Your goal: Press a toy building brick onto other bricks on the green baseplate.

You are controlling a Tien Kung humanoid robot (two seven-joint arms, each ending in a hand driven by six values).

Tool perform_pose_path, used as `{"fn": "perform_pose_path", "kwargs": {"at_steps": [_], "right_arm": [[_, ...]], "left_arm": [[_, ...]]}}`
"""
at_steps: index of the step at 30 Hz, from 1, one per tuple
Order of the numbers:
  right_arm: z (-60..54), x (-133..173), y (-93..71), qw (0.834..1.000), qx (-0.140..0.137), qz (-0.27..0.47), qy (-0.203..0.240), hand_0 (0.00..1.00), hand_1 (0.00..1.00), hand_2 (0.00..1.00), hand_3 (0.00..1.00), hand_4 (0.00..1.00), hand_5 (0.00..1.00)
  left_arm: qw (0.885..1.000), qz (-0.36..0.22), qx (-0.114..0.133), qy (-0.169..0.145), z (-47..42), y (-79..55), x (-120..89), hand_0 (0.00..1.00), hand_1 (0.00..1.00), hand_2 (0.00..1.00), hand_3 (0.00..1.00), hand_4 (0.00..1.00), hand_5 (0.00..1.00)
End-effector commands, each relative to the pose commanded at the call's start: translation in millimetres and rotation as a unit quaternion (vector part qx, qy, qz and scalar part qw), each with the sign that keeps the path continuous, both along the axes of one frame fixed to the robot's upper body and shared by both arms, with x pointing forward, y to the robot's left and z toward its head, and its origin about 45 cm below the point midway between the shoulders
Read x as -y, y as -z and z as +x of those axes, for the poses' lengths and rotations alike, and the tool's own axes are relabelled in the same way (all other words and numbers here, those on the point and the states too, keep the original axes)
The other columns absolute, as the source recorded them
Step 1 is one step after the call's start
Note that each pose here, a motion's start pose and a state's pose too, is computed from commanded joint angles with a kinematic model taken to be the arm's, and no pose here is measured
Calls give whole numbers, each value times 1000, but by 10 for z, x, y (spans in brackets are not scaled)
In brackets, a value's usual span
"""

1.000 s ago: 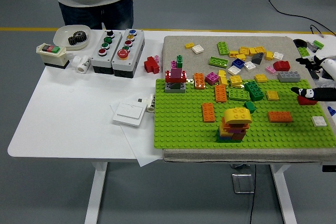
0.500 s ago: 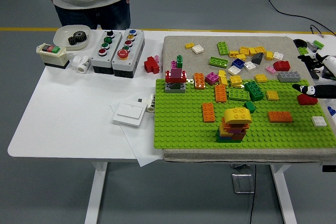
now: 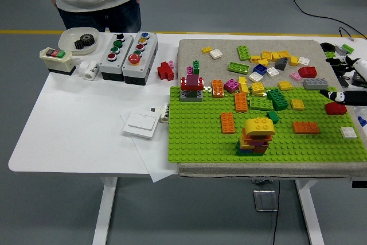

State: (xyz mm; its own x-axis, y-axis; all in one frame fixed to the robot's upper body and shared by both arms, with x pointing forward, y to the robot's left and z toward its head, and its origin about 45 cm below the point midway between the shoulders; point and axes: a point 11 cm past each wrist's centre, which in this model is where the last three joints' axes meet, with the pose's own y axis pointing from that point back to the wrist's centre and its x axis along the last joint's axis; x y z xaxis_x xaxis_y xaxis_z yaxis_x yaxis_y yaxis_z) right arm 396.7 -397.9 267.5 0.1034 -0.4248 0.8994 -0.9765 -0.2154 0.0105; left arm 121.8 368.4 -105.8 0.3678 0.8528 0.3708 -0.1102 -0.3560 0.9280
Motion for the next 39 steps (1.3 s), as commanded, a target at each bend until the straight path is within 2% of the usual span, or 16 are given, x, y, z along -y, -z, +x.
{"fn": "perform_pose_path", "kwargs": {"at_steps": [16, 39], "right_arm": [[17, 11, -62, 1000, 9, 0, 2, 732, 741, 784, 816, 862, 408], [3, 13, -1, 1000, 1, -2, 3, 730, 739, 782, 805, 847, 412]], "left_arm": [[1000, -1, 6, -2, 53, -12, 9, 757, 768, 723, 585, 645, 663], [1000, 1, -2, 4, -1, 0, 4, 757, 769, 725, 585, 645, 663]]}}
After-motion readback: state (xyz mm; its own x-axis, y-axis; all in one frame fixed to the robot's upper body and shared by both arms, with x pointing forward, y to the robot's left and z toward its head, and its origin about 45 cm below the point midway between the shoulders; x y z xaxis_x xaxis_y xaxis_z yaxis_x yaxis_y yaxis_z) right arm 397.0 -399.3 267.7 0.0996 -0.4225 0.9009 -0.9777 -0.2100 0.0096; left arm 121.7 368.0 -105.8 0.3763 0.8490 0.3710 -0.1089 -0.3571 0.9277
